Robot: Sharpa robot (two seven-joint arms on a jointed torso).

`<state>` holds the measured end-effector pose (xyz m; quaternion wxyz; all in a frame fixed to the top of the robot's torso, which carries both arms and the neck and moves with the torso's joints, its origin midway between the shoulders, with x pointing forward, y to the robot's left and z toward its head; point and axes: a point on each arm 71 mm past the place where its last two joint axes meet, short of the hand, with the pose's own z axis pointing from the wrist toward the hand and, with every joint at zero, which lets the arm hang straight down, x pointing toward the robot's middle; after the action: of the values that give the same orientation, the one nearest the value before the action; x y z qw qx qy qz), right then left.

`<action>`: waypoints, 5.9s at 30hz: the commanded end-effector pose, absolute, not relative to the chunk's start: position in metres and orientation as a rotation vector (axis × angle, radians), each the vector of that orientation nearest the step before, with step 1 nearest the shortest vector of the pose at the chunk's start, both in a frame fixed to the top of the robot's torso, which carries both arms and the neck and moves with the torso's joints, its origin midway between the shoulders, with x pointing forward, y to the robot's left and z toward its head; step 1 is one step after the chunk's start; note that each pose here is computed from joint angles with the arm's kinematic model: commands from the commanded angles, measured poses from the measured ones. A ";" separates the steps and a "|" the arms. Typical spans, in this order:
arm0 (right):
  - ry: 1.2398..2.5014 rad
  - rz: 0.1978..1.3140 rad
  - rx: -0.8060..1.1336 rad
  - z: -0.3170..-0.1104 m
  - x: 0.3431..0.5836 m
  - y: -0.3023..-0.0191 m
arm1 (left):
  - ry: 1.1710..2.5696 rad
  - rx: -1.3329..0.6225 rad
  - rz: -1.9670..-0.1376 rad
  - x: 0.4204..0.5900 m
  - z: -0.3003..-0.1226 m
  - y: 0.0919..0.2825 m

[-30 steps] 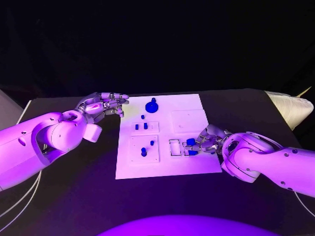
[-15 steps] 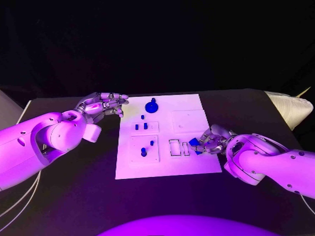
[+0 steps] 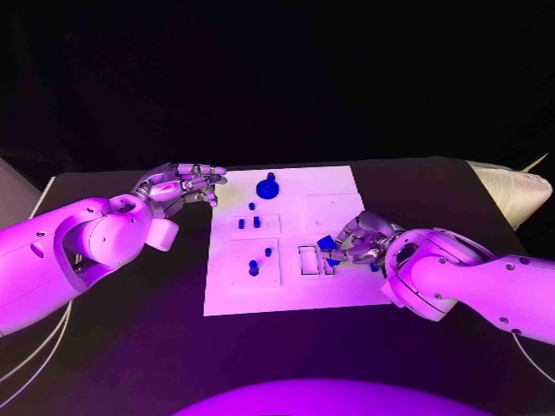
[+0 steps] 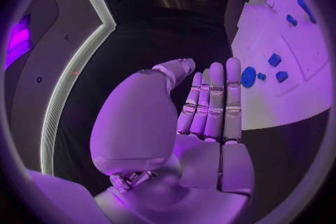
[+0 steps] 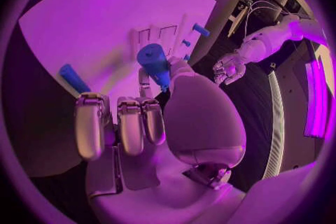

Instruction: Assemble the parts on the task board

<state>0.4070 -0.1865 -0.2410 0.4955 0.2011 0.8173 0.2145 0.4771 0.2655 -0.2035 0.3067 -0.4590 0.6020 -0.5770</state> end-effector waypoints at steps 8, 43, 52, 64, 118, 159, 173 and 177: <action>2.055 0.529 0.442 -0.252 0.410 -0.165 | 1.599 -1.207 -1.554 0.476 -0.202 0.263; 2.004 0.506 0.398 -0.256 0.420 -0.151 | 1.599 -1.209 -1.546 0.476 -0.202 0.265; 2.022 0.536 0.365 -0.256 0.415 -0.147 | 1.600 -1.210 -1.544 0.475 -0.202 0.266; 2.007 0.527 0.334 -0.253 0.410 -0.158 | 1.599 -1.211 -1.540 0.475 -0.202 0.267; 1.960 0.281 0.302 -0.264 0.403 -0.264 | 1.588 -1.215 -1.543 0.476 -0.204 0.266; 1.937 0.287 0.233 -0.267 0.402 -0.240 | 1.596 -1.217 -1.538 0.475 -0.204 0.269; 1.887 0.476 0.340 -0.242 0.400 -0.210 | 1.600 -1.216 -1.540 0.475 -0.204 0.269; 1.897 0.487 0.346 -0.243 0.401 -0.202 | 1.601 -1.216 -1.540 0.474 -0.204 0.268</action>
<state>0.4004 -0.2034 -0.2427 0.5501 0.1309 0.8011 0.1963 0.4751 0.2709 -0.2054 0.3068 -0.4620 0.6041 -0.5722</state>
